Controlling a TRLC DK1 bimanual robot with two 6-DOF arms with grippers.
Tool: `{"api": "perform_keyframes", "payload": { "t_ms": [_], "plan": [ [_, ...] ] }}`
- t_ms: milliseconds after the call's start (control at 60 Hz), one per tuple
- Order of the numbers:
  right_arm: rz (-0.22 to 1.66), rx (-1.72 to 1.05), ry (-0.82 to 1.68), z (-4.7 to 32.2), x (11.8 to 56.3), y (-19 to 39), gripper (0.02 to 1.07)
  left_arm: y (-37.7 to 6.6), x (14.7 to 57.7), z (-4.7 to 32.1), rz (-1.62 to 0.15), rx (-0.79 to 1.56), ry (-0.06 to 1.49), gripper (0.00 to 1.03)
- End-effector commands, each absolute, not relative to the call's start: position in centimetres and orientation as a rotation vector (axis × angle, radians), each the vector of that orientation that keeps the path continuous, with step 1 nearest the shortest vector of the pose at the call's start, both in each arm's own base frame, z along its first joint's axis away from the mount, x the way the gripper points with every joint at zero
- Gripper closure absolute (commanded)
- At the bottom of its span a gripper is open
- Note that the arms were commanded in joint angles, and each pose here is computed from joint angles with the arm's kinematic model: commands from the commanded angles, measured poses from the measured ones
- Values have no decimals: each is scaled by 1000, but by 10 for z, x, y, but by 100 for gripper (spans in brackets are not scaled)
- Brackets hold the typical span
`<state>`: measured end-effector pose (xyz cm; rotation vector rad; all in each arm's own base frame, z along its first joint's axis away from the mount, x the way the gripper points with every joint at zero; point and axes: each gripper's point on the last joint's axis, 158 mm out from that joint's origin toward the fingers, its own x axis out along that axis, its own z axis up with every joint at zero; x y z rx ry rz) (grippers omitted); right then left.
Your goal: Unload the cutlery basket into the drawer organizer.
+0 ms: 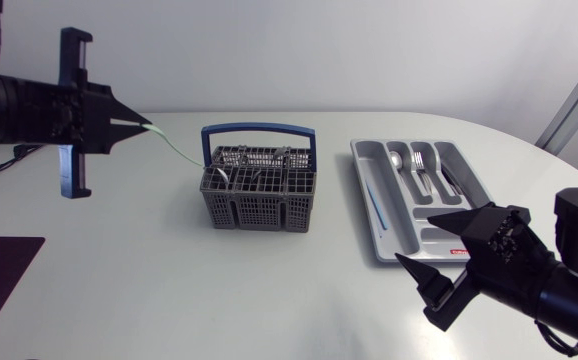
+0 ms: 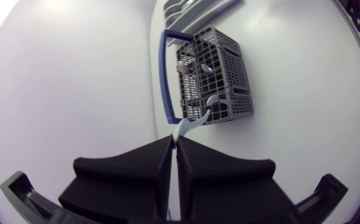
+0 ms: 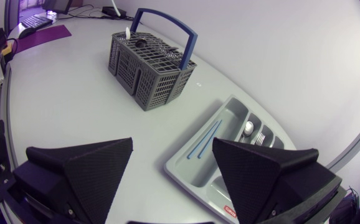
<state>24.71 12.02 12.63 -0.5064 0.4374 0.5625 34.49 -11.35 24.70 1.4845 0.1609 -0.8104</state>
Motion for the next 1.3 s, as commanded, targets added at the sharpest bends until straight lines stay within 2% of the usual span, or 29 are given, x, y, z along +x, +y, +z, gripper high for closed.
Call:
{"api": "perform_keyframes", "payload": {
  "t_ms": [0, 100, 217, 450, 733, 867, 933, 1033, 1117, 1283],
  "plan": [
    [548, -506, 401, 144, 249, 120, 14, -117, 343, 278, -742, 1349, 165, 100],
    [514, -492, 358, 162, 253, 117, 9, -134, 334, 287, -754, 1153, 228, 100],
    [495, -478, 321, 181, 257, 118, 8, -165, 318, 266, -846, 947, 374, 100],
    [493, -515, 287, 199, 260, 136, 8, -240, 295, 255, -941, 643, 519, 100],
    [461, -561, 234, 213, 270, 165, 16, -310, 299, 241, -1001, 292, 759, 100],
    [466, -564, 224, 217, 274, 174, 17, -327, 301, 235, -1009, 227, 810, 100],
    [465, -563, 211, 220, 276, 176, 22, -332, 303, 229, -1005, 209, 833, 100],
    [471, -576, 211, 217, 278, 180, 23, -340, 304, 223, -1000, 182, 865, 100],
    [474, -597, 201, 213, 280, 187, 30, -344, 304, 221, -1002, 162, 883, 100],
    [462, -650, 182, 206, 284, 200, 31, -353, 300, 221, -1035, 127, 902, 100]
  ]
}}
